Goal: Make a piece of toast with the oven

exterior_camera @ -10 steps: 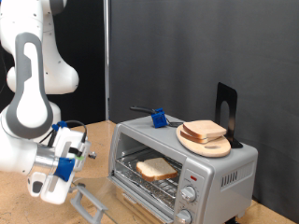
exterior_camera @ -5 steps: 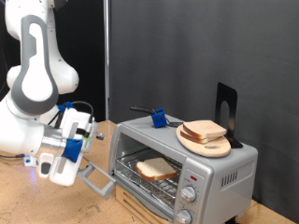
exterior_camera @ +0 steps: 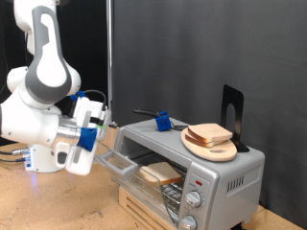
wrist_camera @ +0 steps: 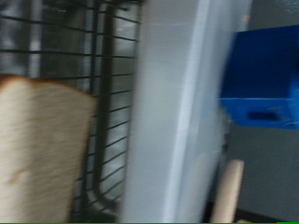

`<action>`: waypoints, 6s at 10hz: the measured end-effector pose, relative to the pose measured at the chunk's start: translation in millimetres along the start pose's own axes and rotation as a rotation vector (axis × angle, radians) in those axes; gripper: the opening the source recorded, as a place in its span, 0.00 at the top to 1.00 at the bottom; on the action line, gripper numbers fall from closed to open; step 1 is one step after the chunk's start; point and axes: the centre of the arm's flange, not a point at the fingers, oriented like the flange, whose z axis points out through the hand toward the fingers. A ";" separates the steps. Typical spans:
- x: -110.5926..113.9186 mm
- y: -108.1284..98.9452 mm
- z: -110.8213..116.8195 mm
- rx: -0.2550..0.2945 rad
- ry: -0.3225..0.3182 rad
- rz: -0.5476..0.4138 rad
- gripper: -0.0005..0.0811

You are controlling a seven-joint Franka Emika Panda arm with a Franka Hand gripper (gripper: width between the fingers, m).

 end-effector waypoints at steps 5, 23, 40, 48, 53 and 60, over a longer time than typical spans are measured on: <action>-25.6 -18.3 9.1 -0.004 0.008 0.013 0.01; 116.4 -20.6 -73.6 0.101 0.135 0.033 0.01; 237.6 -66.5 -38.5 0.069 0.107 0.065 0.01; 278.4 -73.5 -55.4 0.096 0.169 0.074 0.01; 286.4 -71.0 -53.0 0.101 0.152 0.084 0.01; 312.5 -93.4 -24.0 0.038 0.022 0.152 0.01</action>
